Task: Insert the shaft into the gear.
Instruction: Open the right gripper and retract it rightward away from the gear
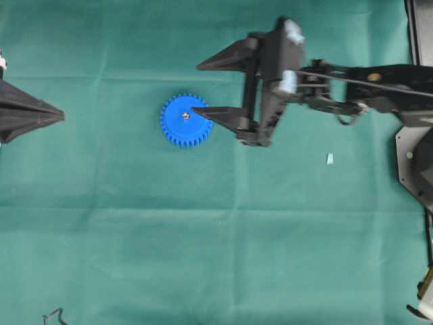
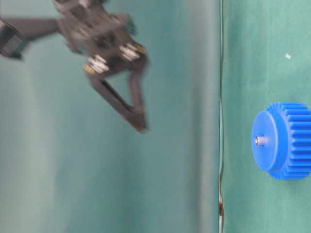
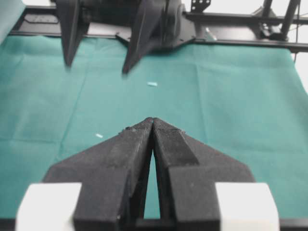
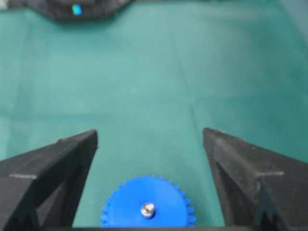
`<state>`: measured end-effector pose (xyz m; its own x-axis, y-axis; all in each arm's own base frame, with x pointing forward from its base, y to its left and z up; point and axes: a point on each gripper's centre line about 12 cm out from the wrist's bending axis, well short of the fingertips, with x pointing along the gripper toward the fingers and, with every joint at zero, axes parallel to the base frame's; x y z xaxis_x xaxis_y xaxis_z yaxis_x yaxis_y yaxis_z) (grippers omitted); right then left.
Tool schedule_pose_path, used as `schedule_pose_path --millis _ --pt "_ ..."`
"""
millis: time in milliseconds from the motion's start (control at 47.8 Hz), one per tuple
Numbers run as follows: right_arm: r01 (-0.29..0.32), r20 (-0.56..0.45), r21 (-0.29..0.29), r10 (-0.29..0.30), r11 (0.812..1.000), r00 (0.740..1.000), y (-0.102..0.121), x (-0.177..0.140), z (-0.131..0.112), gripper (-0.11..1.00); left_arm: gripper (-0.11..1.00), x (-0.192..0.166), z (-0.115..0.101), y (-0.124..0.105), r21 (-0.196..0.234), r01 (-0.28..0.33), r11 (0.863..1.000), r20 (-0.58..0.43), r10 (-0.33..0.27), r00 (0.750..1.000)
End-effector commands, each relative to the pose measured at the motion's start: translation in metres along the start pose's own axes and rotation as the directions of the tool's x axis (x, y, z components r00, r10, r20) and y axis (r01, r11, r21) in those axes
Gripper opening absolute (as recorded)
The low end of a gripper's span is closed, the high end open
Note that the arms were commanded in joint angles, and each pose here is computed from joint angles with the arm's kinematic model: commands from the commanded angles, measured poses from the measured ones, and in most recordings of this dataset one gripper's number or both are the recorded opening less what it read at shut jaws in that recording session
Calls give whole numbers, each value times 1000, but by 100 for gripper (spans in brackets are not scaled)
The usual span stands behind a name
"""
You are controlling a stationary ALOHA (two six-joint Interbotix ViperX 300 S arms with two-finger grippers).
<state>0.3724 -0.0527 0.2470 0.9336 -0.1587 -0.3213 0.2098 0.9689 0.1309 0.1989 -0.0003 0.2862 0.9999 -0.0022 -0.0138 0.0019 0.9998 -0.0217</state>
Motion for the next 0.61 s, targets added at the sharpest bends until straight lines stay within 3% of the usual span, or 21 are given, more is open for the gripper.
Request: schedule_pose_path --millis 0,335,586 --pt "-11 63 -5 11 1000 998 2 -24 16 91 0 2 10 0 2 -1 1000 26 1 1000" --pt "-19 130 0 19 1000 991 -2 -86 6 91 0 2 10 0 2 -1 1000 25 1 1000" --pt "-23 178 1 23 1000 984 -5 -115 -4 91 0 1 10 0 2 -1 1000 26 1 1000"
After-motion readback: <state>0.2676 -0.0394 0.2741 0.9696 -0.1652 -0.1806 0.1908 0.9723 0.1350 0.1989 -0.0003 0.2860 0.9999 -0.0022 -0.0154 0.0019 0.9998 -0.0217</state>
